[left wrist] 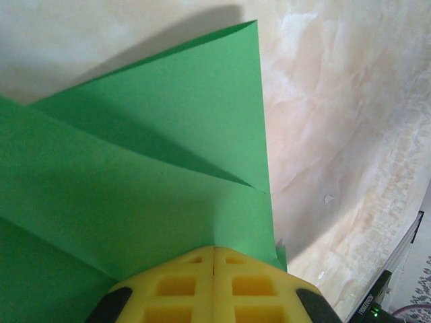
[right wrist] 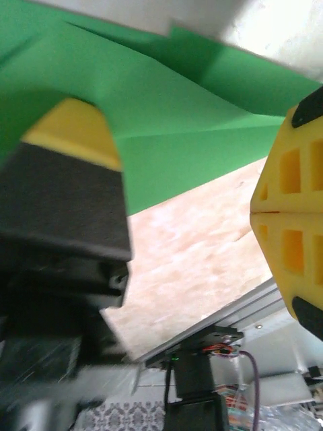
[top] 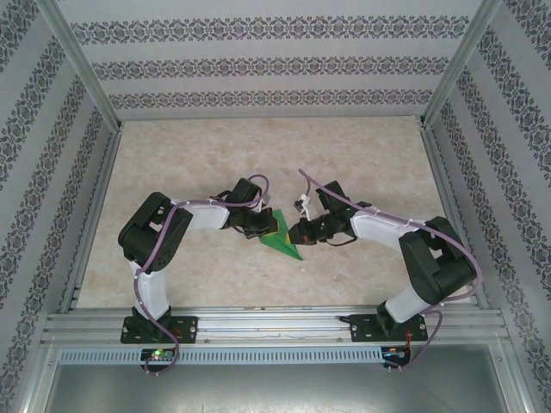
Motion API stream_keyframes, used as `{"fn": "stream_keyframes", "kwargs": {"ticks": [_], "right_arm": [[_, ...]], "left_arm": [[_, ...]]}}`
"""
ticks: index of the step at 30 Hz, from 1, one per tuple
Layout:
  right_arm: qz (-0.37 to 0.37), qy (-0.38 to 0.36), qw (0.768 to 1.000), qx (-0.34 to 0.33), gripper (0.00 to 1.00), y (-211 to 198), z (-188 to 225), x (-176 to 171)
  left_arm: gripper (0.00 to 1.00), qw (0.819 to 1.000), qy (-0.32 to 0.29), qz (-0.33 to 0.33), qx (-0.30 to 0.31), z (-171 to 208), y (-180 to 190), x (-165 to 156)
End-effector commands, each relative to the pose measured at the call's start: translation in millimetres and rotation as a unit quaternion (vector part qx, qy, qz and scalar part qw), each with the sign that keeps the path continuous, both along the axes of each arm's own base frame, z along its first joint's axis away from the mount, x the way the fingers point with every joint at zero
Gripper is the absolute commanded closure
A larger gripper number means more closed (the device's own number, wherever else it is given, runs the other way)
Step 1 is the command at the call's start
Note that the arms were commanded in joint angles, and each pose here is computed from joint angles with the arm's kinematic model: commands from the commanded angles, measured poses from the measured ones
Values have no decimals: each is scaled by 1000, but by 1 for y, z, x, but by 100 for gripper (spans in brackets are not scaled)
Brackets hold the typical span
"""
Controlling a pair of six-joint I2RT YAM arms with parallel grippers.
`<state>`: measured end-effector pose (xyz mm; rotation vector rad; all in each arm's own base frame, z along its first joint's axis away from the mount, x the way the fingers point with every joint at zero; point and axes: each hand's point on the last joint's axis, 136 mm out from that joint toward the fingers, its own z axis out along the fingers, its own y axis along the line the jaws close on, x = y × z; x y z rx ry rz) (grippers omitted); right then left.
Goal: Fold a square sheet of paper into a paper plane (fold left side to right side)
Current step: Fourth fold the wing at the center of the table.
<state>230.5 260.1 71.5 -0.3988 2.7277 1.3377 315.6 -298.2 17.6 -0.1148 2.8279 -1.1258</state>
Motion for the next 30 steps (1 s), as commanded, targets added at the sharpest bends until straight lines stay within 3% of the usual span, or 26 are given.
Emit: {"fn": "stream_keyframes", "kwargs": {"ticks": [1, 15, 30], "right_arm": [[9, 29, 1000, -6, 100, 1, -13, -12], [7, 52, 997, -60, 100, -11, -47, -22], [2, 54, 994, -93, 100, -21, -57, -30]], "left_arm": [[100, 996, 42, 5, 76, -42, 25, -23], [100, 996, 43, 5, 77, -43, 25, -23], [100, 996, 44, 4, 78, -44, 26, -23]]}}
